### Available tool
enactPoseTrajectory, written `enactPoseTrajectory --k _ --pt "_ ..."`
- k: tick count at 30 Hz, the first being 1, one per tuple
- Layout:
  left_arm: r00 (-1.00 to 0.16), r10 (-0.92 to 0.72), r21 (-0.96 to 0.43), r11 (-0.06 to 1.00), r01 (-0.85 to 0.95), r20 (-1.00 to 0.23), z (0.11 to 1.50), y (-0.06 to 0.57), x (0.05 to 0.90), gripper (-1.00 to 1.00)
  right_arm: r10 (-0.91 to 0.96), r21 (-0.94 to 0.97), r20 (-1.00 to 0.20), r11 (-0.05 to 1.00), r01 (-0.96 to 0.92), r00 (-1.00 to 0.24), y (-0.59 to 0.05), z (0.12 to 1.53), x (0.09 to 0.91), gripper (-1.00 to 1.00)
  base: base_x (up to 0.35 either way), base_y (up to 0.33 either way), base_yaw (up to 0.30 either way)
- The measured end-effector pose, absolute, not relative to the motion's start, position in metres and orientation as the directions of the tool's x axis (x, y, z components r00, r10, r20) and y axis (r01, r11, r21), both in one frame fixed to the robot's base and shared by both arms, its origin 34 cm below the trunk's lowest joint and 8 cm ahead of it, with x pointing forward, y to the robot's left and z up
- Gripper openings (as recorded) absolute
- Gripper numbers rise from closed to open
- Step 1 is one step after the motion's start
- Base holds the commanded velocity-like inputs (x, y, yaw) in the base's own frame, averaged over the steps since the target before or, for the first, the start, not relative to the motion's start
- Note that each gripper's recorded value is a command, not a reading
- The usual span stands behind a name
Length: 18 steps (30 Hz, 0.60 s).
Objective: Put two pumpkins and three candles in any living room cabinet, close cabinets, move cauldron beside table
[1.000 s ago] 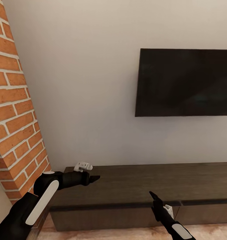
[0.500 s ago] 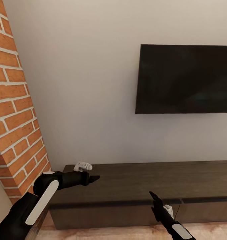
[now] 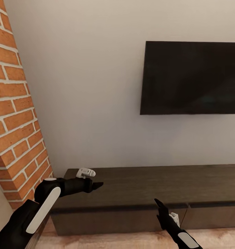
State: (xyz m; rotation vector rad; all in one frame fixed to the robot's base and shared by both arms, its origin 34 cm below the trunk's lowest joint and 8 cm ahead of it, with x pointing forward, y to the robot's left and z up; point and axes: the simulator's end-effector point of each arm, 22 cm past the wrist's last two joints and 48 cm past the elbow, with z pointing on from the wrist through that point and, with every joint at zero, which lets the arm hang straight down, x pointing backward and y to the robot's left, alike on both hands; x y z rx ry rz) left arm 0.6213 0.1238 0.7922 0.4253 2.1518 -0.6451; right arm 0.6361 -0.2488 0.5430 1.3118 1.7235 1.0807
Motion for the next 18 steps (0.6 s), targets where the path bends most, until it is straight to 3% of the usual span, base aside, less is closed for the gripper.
enactPoseTrajectory --k 18 --pt "-0.598 0.077 -0.299 0.811 0.504 -0.798 0.756 0.124 0.615 1.00 0.970 0.915 -0.049 0.139 0.379 -0.237 -0.248 0.506 0.630 1.00 0.000 0.000 0.000"
